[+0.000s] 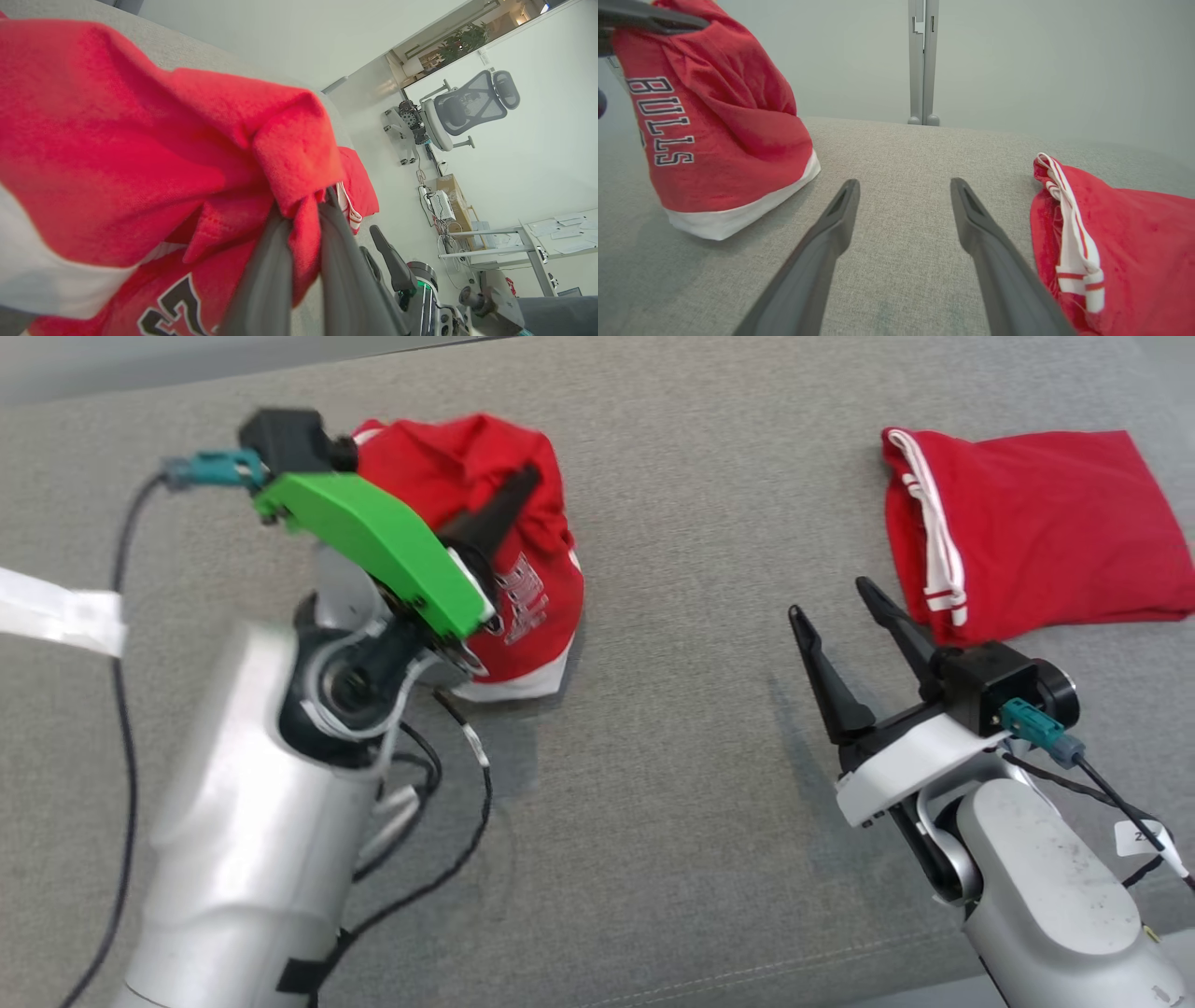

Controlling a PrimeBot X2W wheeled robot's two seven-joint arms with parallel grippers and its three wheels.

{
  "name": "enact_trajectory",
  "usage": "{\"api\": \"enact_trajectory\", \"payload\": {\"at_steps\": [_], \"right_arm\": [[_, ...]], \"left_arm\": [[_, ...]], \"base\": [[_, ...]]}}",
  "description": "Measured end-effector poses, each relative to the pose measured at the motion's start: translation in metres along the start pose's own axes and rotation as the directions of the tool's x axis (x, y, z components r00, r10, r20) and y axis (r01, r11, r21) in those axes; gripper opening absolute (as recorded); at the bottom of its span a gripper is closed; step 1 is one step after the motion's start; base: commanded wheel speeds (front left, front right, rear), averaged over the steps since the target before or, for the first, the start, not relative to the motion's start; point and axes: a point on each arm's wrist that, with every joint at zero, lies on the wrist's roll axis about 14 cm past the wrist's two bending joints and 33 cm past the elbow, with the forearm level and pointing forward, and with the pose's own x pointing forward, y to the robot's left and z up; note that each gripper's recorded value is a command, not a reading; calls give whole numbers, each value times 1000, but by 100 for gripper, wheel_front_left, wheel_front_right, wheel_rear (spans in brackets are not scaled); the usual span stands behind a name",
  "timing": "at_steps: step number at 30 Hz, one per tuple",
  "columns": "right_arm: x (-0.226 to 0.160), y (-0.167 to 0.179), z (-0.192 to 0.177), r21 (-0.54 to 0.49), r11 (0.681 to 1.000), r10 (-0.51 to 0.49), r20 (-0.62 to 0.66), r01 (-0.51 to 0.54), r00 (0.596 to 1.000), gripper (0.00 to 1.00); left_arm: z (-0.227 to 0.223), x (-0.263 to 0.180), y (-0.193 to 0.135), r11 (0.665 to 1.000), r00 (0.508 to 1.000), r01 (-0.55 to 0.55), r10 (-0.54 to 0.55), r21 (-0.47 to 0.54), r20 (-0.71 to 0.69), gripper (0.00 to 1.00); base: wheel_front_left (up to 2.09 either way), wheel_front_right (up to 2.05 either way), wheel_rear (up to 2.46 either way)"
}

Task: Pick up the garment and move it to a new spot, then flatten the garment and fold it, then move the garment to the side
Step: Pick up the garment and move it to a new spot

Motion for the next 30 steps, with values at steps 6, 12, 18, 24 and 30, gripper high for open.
{"api": "enact_trajectory", "payload": {"at_steps": [6,12,18,24,30], "right_arm": [[-11,-11,2,-2,999,-43,1,43,999,100],[-19,-28,5,-6,995,-98,7,98,995,100],[-22,-37,3,-15,993,-121,-1,121,993,100],[-15,-22,5,-23,997,-70,11,70,997,100],[-5,2,16,-40,999,14,46,-12,999,100]], "left_arm": [[-39,15,-4,999,999,8,-5,54,-47,17],[-61,25,2,988,998,-16,25,152,-61,100],[-68,22,-12,987,998,30,-22,158,-56,100],[-48,15,-49,971,991,118,-127,210,31,100],[-17,3,-53,935,977,71,-136,347,166,100]], "base": [[0,0,0],[0,0,0],[0,0,0],[0,0,0],[0,0,0]]}}
